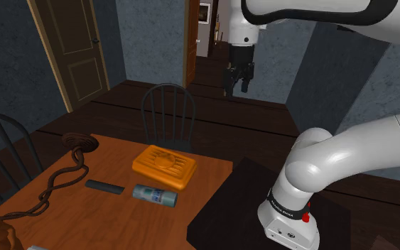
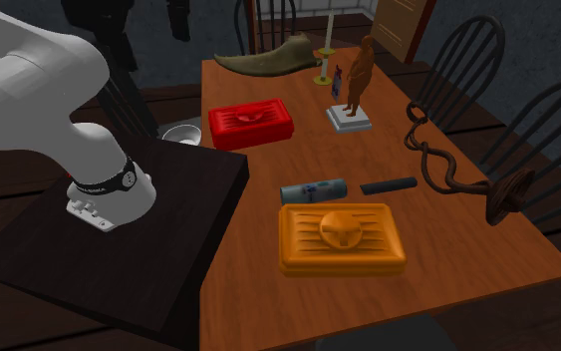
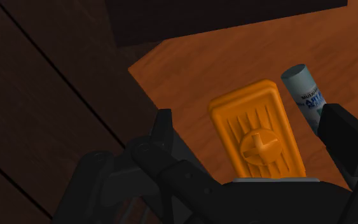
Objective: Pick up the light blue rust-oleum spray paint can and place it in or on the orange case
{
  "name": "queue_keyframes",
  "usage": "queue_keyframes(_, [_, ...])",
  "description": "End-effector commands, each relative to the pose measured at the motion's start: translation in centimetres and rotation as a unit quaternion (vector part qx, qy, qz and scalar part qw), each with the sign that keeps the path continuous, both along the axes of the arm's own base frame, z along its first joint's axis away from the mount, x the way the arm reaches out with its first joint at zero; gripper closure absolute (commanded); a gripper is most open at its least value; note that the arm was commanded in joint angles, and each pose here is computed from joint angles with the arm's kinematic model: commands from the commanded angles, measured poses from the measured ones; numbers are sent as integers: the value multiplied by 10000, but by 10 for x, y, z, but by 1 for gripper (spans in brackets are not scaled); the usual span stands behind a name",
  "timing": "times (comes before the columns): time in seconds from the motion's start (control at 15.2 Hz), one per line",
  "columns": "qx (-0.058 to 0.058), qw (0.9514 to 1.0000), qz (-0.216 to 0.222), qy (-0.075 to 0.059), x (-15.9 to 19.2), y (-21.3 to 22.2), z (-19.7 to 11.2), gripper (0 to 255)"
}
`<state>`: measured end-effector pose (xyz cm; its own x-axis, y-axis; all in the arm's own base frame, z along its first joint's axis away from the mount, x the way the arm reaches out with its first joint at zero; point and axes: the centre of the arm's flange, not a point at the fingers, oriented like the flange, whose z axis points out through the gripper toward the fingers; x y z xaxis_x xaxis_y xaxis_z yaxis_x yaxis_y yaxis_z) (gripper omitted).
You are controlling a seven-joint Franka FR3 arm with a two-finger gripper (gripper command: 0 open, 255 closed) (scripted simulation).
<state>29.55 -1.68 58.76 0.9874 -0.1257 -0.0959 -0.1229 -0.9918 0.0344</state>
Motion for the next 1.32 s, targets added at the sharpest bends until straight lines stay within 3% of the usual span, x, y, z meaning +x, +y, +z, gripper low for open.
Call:
queue_keyframes(0.0, [0,10000,0,0,0,0,0,0])
queue_keyframes(1.25, [529,9955,777,-102,96,64,-217,0])
